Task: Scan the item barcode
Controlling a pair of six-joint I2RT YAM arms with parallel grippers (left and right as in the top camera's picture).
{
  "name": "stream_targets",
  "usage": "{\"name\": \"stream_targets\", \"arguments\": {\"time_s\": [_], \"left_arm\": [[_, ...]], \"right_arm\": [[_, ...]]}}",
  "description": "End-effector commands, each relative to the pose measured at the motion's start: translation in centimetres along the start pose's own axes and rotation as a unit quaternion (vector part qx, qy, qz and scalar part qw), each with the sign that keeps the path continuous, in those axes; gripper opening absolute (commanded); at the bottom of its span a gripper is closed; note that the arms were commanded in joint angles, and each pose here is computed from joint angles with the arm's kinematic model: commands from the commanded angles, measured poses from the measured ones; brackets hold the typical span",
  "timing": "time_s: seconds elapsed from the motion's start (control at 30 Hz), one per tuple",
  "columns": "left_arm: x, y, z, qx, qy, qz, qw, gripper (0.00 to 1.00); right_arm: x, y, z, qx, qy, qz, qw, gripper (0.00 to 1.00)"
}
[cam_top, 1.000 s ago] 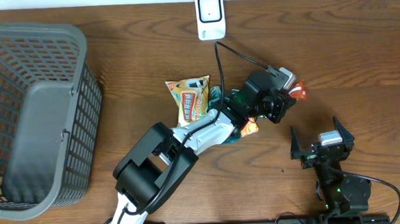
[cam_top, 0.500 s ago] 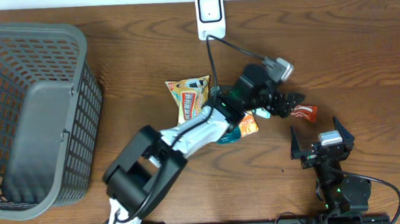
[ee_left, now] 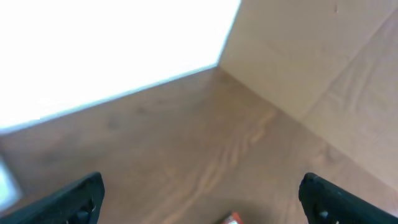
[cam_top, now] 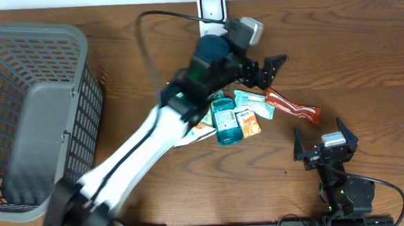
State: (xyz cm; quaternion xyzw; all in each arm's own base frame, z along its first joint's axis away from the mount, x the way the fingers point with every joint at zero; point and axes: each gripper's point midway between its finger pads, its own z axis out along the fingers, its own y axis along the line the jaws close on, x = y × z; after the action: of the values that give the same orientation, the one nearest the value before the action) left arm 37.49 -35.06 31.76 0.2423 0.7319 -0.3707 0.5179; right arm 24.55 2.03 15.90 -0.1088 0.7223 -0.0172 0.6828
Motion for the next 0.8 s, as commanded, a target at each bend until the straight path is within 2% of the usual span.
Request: {"name": "stream_targets", "arguments": {"time_s": [0.0, 0.03, 0.1, 0.27, 0.4, 0.47, 0.5, 0.6, 0.77], "left_arm": [[-8.1, 0.3, -5.8, -0.093, -0.093, 0.092, 0.987, 1.00], [-10.9, 0.1, -8.7, -0.129, -0.121, 0.121, 0.977, 1.00], [-13.4, -0.1, -11.6, -0.165, -0.149, 0.157, 0.962, 0.99], [-17.3, 0.6, -18.3, -0.278, -0.180, 0.258, 0.908, 0.99], [-18.3, 2.6, -22.7, -0.390, -0.156, 0.314, 0.852, 0.99], [-18.0, 3.9, -24.8, -0.450, -0.112, 0.350, 0.814, 0.99], [-17.7, 4.3, -25.2, -0.466, -0.095, 0.356, 0.804, 0.99], [-16.3, 5.8, -26.1, -0.502, -0.046, 0.355, 0.787, 0.99], [-16.2, 6.6, -26.3, -0.506, -0.035, 0.363, 0.782, 0.99]], "right_arm": [[0.1, 0.0, 0.0, -0.001, 0.002, 0.008, 1.000, 0.99], [0.1, 0.0, 0.0, -0.001, 0.002, 0.008, 1.000, 0.99], [0.1, 0.0, 0.0, -0.001, 0.002, 0.008, 1.000, 0.99], [0.1, 0.0, 0.0, -0.001, 0.002, 0.008, 1.000, 0.99], [0.1, 0.0, 0.0, -0.001, 0.002, 0.008, 1.000, 0.99], [0.1, 0.0, 0.0, -0.001, 0.002, 0.008, 1.000, 0.99], [0.1, 0.0, 0.0, -0.001, 0.002, 0.008, 1.000, 0.99], [0.1, 0.0, 0.0, -0.001, 0.002, 0.008, 1.000, 0.99], [0.1, 0.0, 0.0, -0.001, 0.002, 0.008, 1.000, 0.99]]}}
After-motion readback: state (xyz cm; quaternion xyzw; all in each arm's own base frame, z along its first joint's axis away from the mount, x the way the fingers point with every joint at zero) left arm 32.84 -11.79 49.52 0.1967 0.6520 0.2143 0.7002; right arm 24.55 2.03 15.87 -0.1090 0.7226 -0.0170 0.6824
